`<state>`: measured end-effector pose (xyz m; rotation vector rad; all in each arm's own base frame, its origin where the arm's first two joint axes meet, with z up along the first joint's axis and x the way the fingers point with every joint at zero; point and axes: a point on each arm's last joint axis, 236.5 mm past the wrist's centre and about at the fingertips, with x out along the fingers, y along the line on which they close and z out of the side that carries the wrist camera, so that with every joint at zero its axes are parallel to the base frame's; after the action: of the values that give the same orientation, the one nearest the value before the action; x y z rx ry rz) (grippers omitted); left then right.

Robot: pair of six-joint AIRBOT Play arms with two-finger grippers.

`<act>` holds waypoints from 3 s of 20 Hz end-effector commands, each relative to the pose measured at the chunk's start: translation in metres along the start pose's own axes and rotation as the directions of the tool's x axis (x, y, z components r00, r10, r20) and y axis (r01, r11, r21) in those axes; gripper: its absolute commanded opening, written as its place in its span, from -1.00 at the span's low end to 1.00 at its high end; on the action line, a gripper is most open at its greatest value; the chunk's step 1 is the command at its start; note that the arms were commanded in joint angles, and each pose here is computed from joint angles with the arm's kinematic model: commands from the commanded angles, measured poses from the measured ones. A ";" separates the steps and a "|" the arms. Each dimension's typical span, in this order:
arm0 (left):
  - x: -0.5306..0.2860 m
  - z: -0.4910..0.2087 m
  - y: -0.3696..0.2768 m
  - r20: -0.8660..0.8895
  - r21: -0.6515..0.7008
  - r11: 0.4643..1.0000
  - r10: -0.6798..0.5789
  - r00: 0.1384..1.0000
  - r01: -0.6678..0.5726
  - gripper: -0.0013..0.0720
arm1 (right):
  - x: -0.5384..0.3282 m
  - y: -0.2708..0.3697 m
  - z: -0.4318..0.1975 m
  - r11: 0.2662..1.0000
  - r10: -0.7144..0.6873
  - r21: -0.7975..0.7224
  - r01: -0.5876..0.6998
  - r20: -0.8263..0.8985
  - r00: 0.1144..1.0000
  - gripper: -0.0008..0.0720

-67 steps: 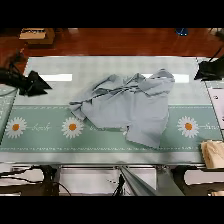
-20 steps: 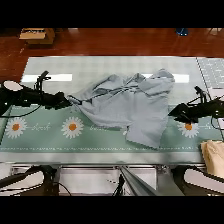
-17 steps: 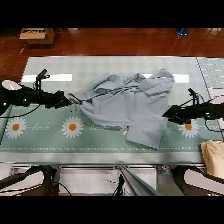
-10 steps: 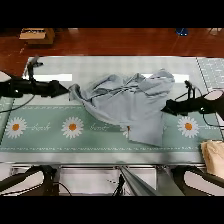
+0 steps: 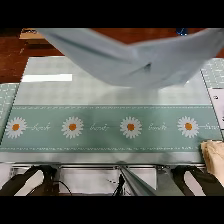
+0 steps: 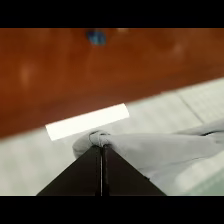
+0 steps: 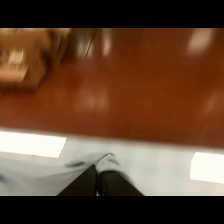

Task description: Fold the shirts.

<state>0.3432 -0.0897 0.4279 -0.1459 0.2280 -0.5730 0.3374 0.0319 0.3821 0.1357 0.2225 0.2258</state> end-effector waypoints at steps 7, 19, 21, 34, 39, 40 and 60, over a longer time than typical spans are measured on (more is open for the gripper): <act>-0.164 0.087 -0.082 0.383 0.182 0.896 0.315 0.869 -0.405 -0.92 | -0.190 0.049 0.145 0.992 -0.113 0.007 0.126 0.500 0.859 -0.89; -0.152 -0.034 -0.072 -0.067 0.041 0.934 0.356 0.932 -0.354 -0.92 | -0.176 -0.017 0.009 0.918 -0.394 -0.101 0.383 -0.134 0.910 -0.89; -0.133 -0.067 -0.053 -0.190 -0.019 0.940 0.331 0.924 -0.341 -0.92 | -0.145 -0.025 -0.019 0.934 -0.357 -0.124 0.334 -0.303 0.884 -0.89; 0.062 -0.247 0.132 -0.428 -0.415 0.848 0.140 0.893 -0.331 -0.91 | 0.179 -0.088 -0.160 0.994 -0.079 0.000 0.107 -0.673 0.735 -0.89; 0.133 -0.288 0.181 -0.395 -0.486 0.799 0.159 0.905 -0.353 -0.91 | 0.247 -0.108 -0.175 0.979 -0.101 0.086 0.184 -0.584 0.805 -0.89; 0.141 -0.298 0.187 -0.406 -0.490 0.791 0.164 0.899 -0.366 -0.91 | 0.256 -0.112 -0.179 0.975 -0.104 0.104 0.199 -0.576 0.811 -0.89; -0.013 -0.423 0.157 -0.757 -0.645 0.539 -0.349 0.553 -0.542 0.29 | 0.091 -0.169 -0.278 0.943 0.074 0.180 0.279 -0.933 0.352 0.29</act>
<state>0.3724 0.0183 0.0012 -0.7370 1.3415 -0.2672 0.4442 -0.0704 0.0690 0.1855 1.3590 0.0732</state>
